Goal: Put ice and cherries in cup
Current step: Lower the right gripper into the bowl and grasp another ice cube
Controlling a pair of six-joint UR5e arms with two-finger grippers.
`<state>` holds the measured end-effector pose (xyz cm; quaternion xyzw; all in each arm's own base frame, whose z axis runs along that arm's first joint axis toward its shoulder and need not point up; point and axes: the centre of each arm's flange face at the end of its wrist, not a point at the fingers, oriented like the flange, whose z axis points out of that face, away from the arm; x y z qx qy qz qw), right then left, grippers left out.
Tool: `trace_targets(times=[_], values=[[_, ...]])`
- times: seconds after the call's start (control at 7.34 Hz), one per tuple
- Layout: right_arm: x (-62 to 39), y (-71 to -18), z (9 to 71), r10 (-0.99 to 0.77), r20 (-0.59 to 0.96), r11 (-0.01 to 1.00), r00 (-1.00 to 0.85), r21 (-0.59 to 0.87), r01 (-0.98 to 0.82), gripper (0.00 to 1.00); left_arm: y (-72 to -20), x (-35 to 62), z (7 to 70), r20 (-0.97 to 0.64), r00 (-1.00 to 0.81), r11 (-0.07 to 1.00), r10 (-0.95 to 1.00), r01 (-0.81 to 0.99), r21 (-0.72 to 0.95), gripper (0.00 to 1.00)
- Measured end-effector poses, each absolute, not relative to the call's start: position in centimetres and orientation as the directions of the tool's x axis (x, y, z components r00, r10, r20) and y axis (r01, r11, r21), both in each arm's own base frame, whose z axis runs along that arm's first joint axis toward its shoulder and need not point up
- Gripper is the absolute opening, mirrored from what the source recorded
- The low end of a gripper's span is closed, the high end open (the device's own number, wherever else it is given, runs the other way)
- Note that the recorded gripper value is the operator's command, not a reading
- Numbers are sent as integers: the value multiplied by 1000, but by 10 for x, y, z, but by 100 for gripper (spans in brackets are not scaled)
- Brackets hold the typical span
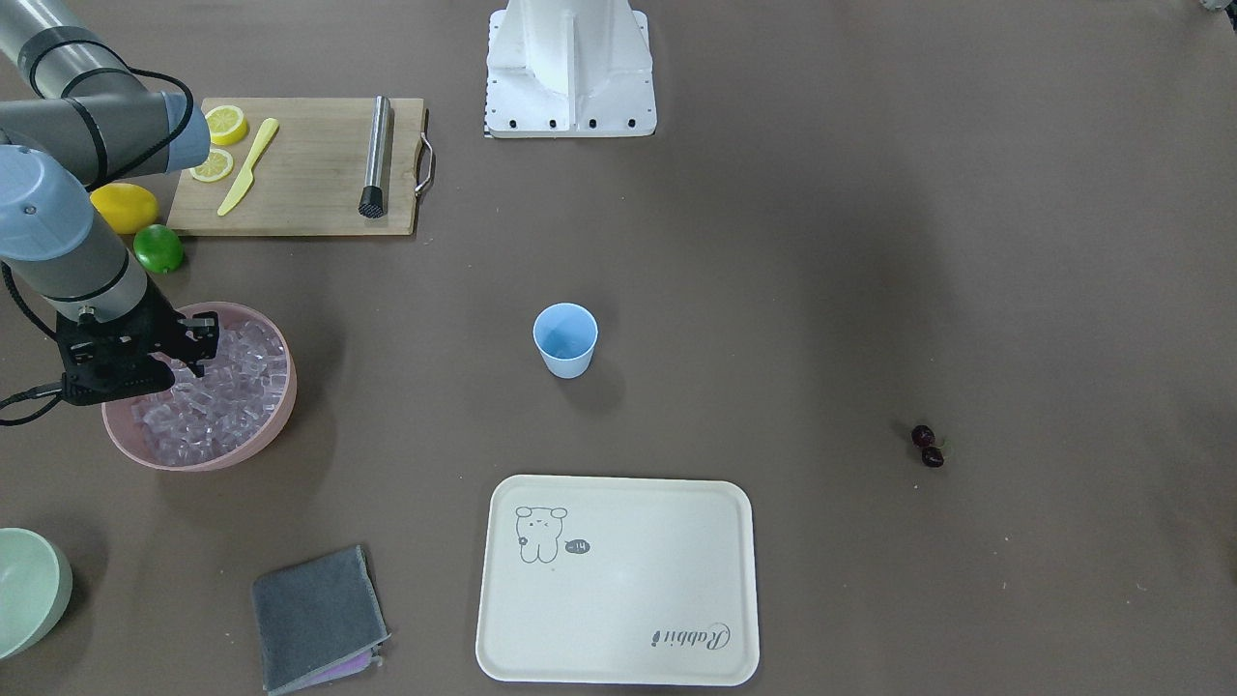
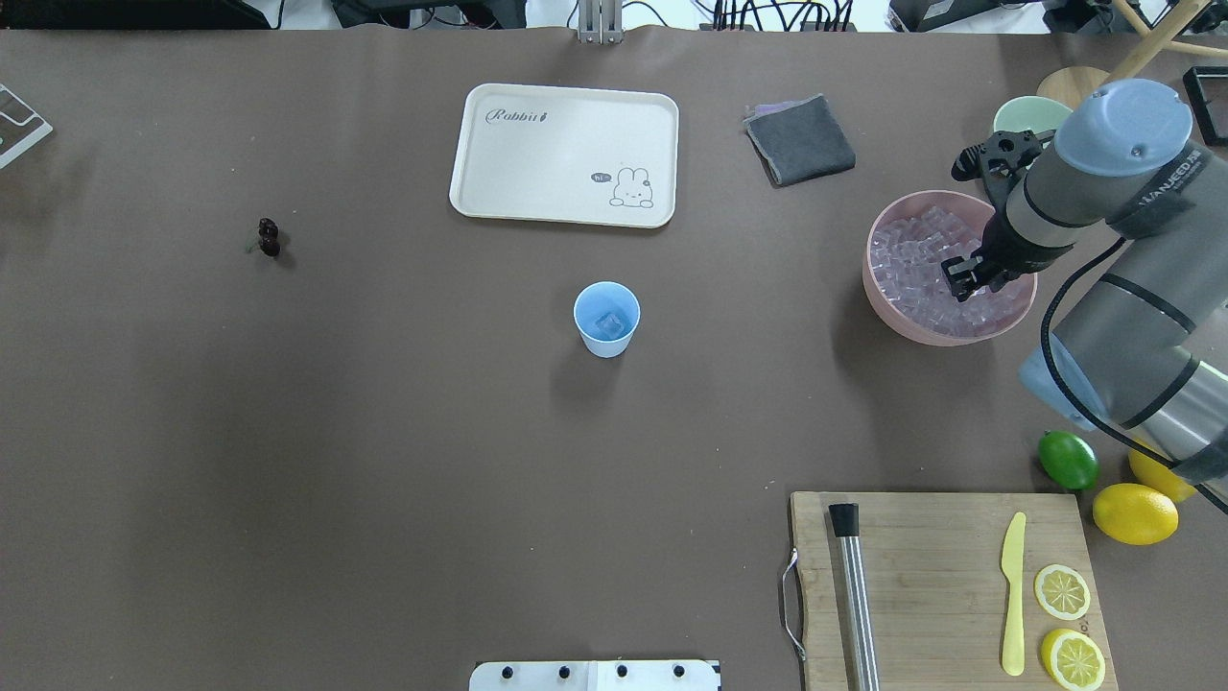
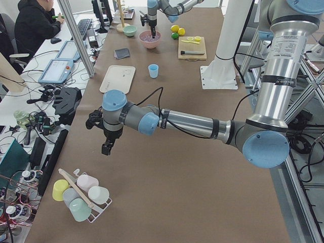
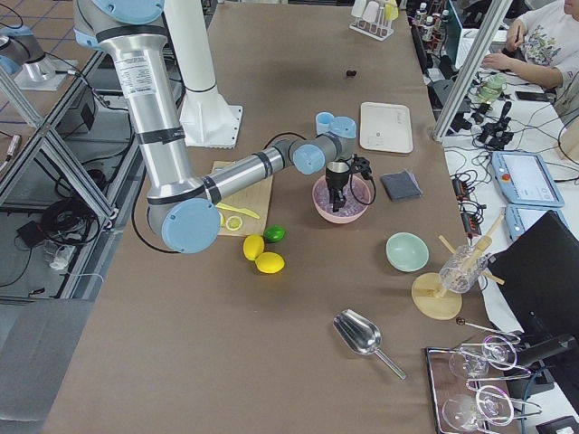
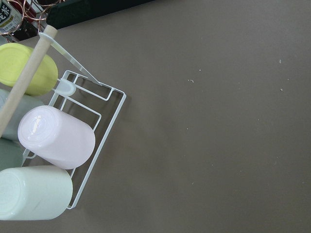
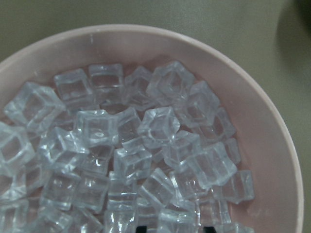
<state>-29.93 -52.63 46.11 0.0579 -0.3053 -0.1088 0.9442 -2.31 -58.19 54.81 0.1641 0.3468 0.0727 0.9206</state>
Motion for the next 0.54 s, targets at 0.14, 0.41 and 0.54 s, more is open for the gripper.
trace_targets(times=[0.14, 0.41, 0.54], values=[[-299, -526, 462, -240, 563, 970, 791, 175, 170, 11, -580, -23, 550, -614, 749, 934, 250, -20, 356, 98], [-298, -526, 461, -239, 563, 970, 791, 176, 167, 0, -577, -23, 554, -612, 748, 931, 255, -19, 365, 98], [-296, -525, 454, -241, 569, 969, 786, 186, 162, 0, -577, -23, 556, -612, 748, 931, 256, -19, 365, 98]])
